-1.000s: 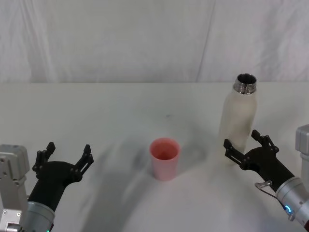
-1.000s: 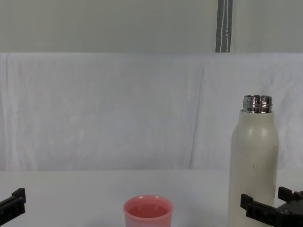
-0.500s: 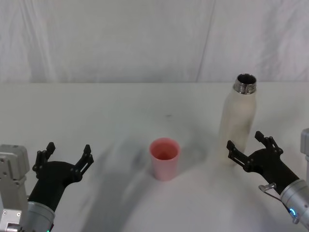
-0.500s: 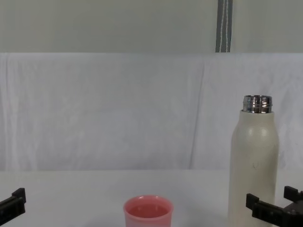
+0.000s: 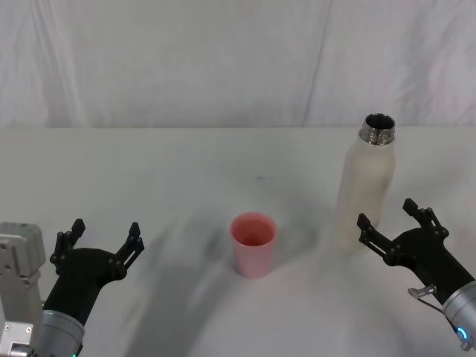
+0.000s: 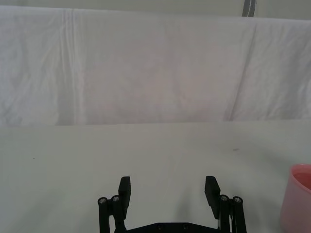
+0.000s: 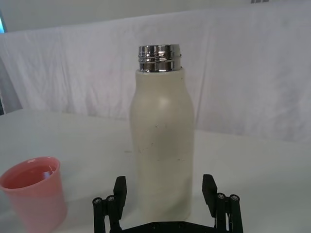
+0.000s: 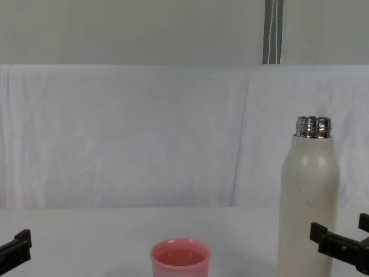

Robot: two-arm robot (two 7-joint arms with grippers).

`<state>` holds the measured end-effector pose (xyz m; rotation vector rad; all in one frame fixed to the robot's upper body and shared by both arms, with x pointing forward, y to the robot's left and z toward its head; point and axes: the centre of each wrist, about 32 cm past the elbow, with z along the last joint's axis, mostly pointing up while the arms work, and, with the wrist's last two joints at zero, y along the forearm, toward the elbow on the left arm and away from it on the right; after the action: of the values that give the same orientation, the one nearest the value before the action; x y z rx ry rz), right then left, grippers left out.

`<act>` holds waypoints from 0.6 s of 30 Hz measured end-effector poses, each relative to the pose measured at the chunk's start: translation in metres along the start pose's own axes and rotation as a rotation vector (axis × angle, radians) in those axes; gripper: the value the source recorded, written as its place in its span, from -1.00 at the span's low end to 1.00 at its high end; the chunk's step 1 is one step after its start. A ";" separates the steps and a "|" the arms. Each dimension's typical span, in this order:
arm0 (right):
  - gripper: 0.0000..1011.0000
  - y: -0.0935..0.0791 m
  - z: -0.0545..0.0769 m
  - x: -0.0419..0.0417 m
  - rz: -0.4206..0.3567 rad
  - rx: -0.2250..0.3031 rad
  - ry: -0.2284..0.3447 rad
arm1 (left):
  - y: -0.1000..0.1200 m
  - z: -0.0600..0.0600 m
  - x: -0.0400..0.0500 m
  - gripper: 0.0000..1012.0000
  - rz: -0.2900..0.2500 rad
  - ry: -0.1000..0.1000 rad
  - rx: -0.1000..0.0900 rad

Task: Grasp the thermos with one hand and pour water into the cup lid.

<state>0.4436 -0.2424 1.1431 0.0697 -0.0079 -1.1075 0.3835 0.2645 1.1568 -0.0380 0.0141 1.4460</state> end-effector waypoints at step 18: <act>0.98 -0.012 -0.002 -0.0121 -0.065 0.087 -0.049 | 0.000 0.000 0.0000 0.98 0.000 0.000 0.000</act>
<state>0.4271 -0.2371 1.1412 0.1218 -0.0981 -1.1734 0.3835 0.2645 1.1568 -0.0380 0.0141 1.4459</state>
